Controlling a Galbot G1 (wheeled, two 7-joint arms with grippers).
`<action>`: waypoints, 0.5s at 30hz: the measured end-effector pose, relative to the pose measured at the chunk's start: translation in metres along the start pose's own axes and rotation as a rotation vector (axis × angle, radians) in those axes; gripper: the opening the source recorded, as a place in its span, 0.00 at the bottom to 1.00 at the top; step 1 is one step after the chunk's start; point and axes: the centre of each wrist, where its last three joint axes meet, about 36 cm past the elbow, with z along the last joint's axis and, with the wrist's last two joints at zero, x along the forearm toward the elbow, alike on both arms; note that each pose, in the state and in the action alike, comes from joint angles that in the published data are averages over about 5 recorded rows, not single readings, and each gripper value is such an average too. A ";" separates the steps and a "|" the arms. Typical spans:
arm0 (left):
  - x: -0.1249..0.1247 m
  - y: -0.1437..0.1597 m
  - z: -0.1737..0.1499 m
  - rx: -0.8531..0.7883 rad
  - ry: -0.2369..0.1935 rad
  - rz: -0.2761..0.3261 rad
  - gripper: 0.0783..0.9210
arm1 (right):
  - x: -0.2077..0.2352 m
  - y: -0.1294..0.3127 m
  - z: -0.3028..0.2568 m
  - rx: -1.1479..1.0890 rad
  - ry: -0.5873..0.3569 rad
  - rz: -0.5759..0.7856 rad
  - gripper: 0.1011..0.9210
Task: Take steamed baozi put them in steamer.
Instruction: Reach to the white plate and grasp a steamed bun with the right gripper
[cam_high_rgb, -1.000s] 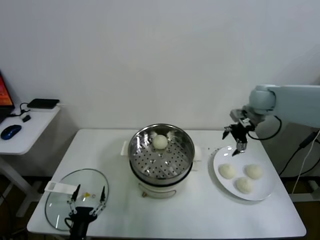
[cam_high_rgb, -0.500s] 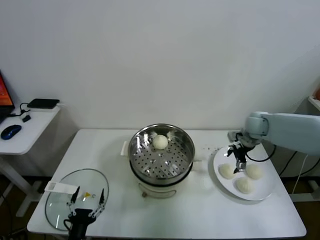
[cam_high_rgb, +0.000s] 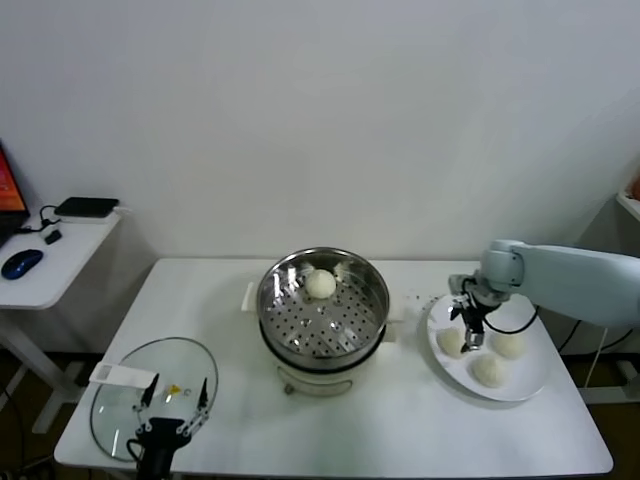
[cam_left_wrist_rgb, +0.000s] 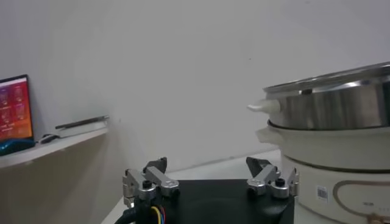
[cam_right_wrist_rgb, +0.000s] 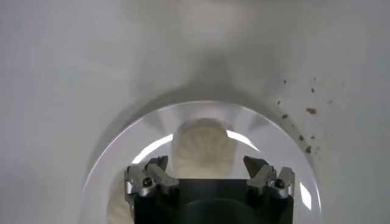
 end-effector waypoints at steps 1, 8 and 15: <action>0.000 0.000 0.000 0.000 0.000 0.000 0.88 | -0.002 0.000 0.000 -0.001 0.001 -0.001 0.88; -0.001 0.001 0.001 -0.001 0.001 -0.003 0.88 | -0.007 0.001 0.000 -0.002 0.000 0.000 0.78; -0.003 0.002 0.000 -0.002 -0.002 -0.007 0.88 | -0.005 -0.001 0.000 0.000 0.002 0.012 0.66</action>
